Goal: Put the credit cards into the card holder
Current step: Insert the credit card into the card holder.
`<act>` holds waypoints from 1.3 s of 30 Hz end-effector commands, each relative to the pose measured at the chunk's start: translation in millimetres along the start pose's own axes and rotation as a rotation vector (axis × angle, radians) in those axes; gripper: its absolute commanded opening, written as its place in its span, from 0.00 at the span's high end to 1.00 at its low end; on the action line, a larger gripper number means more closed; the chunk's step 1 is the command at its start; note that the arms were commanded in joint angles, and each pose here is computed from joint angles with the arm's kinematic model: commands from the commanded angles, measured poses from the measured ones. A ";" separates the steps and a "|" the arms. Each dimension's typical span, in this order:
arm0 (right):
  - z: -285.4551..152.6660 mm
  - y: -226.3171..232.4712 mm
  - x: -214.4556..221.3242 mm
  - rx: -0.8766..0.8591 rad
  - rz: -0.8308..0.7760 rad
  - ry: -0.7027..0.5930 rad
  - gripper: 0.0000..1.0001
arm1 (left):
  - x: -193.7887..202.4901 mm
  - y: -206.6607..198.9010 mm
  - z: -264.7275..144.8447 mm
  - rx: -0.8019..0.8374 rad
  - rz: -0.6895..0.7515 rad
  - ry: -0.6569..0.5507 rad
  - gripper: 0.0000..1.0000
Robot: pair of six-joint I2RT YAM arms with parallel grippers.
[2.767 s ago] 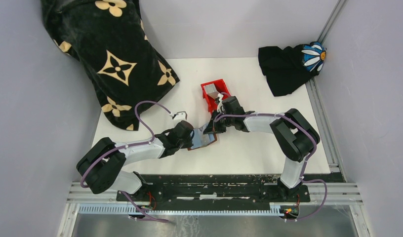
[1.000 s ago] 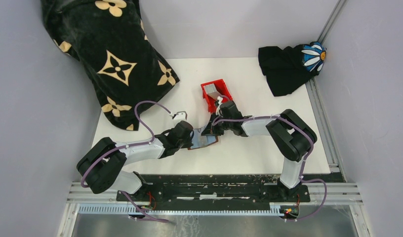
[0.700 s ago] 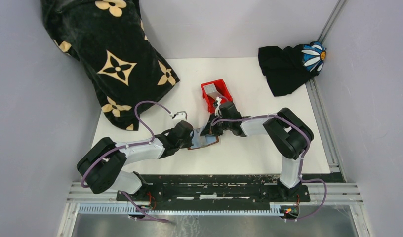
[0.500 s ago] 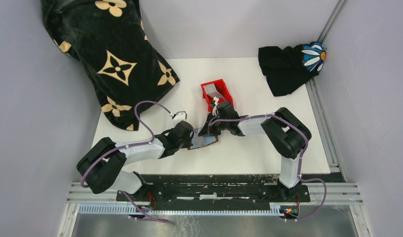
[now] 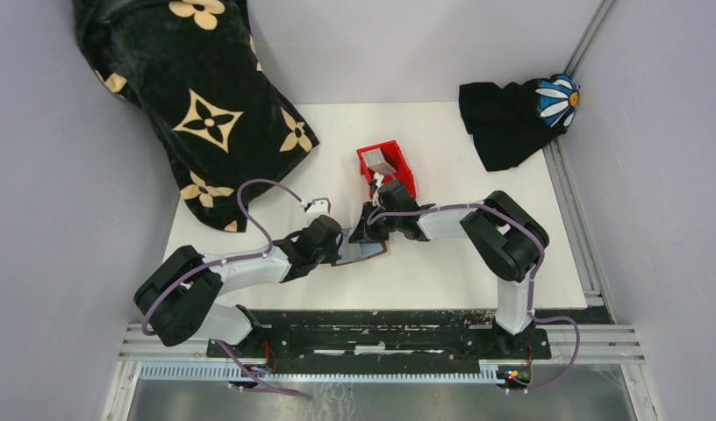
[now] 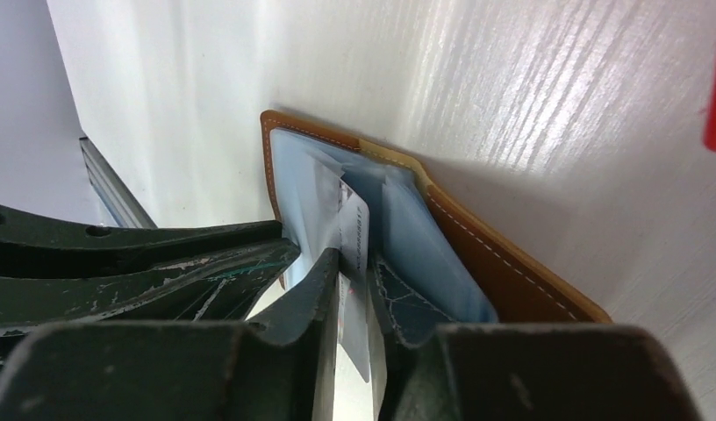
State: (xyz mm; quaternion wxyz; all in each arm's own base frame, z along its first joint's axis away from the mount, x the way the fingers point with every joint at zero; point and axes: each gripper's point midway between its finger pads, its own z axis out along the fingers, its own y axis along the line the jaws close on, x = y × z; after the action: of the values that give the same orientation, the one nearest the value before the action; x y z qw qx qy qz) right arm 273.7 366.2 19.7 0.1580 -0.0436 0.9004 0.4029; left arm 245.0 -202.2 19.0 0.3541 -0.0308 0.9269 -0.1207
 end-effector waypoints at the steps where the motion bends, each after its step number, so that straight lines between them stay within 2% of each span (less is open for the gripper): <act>1: -5.6 -21.7 29.5 0.144 -0.064 0.080 0.76 | 22.1 8.2 2.2 -0.004 0.043 0.071 0.80; 15: -32.4 -12.6 5.5 0.225 -0.168 0.021 0.61 | 23.7 9.7 3.8 -0.013 0.047 0.074 0.82; 27: -49.6 -5.4 -9.6 0.255 -0.208 -0.045 0.60 | 24.2 9.5 3.7 -0.011 0.046 0.077 0.84; 30: -50.0 -8.7 -10.2 0.273 -0.207 -0.046 0.66 | 24.2 8.9 3.7 -0.009 0.047 0.077 0.84; 35: -46.2 -17.1 -8.0 0.302 -0.199 -0.034 0.87 | 23.4 7.6 3.3 -0.004 0.049 0.077 0.84; 39: -44.0 -20.7 -6.7 0.310 -0.194 -0.031 0.94 | 22.8 7.7 3.2 -0.005 0.049 0.077 0.84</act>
State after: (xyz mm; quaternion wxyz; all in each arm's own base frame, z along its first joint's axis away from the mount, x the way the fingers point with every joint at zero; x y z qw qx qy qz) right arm 261.6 316.4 26.8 0.1941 -0.1003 0.9438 0.2481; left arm 246.1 -211.2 19.2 0.3533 -0.0273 0.9244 -0.1410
